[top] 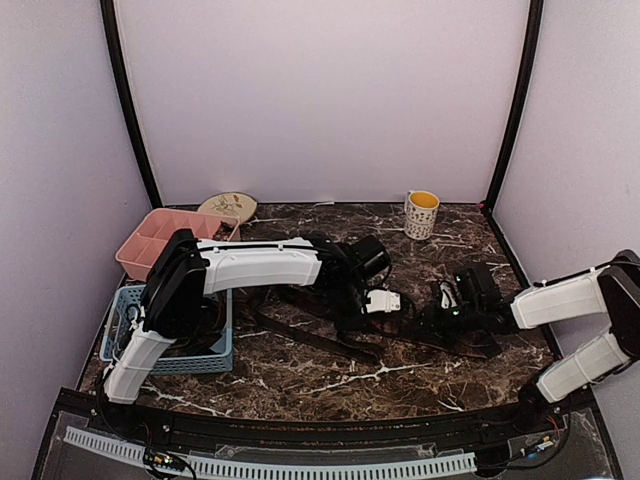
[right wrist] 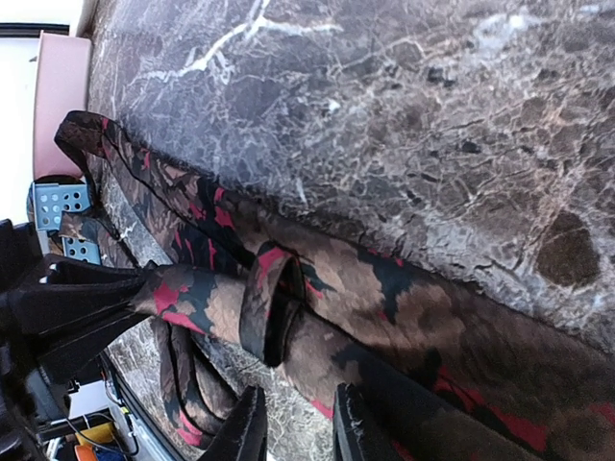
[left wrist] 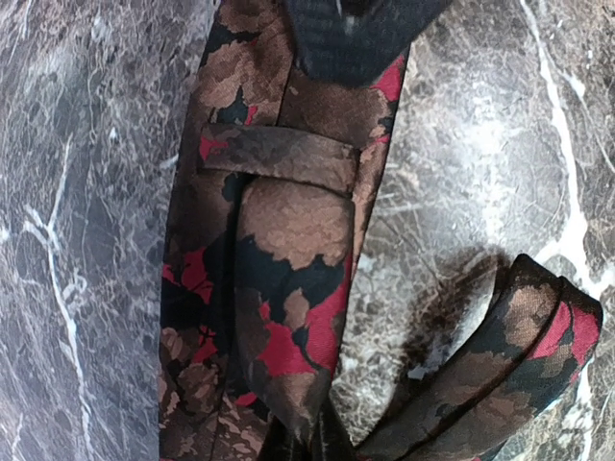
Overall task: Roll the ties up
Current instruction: Tie the tie at the center of the board.
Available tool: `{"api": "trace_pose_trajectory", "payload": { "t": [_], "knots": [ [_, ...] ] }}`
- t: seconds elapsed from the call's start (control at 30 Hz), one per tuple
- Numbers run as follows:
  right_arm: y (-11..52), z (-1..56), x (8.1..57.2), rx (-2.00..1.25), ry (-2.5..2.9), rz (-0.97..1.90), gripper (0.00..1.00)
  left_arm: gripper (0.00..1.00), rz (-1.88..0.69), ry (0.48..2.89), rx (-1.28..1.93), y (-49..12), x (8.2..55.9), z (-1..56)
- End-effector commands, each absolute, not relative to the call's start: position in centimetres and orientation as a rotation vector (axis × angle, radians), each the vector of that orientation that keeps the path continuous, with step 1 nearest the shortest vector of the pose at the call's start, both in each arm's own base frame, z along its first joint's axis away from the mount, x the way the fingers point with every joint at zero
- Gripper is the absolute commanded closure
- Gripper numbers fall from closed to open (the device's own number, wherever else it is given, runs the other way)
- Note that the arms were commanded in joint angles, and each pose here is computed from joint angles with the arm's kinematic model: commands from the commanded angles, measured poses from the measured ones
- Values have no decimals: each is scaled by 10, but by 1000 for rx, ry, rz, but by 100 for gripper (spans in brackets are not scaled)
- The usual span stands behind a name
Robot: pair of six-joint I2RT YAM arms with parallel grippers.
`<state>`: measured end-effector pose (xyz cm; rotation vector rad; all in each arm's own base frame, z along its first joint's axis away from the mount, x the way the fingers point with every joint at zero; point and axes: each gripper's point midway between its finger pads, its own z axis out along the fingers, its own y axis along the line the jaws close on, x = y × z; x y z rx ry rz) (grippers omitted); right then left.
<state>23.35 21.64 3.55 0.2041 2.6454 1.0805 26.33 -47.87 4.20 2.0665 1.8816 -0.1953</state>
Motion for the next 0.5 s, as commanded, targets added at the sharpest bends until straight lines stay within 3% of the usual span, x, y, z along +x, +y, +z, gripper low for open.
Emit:
{"api": "trace_pose_trajectory", "payload": {
  "t": [0.0, 0.47],
  "knots": [
    [218, 24, 231, 203, 2656, 1097, 76, 100, -282, 1786, 2048, -491, 261, 68],
    [219, 17, 226, 234, 2672, 1164, 70, 100, -368, 1741, 2058, -504, 259, 56]
  ]
}}
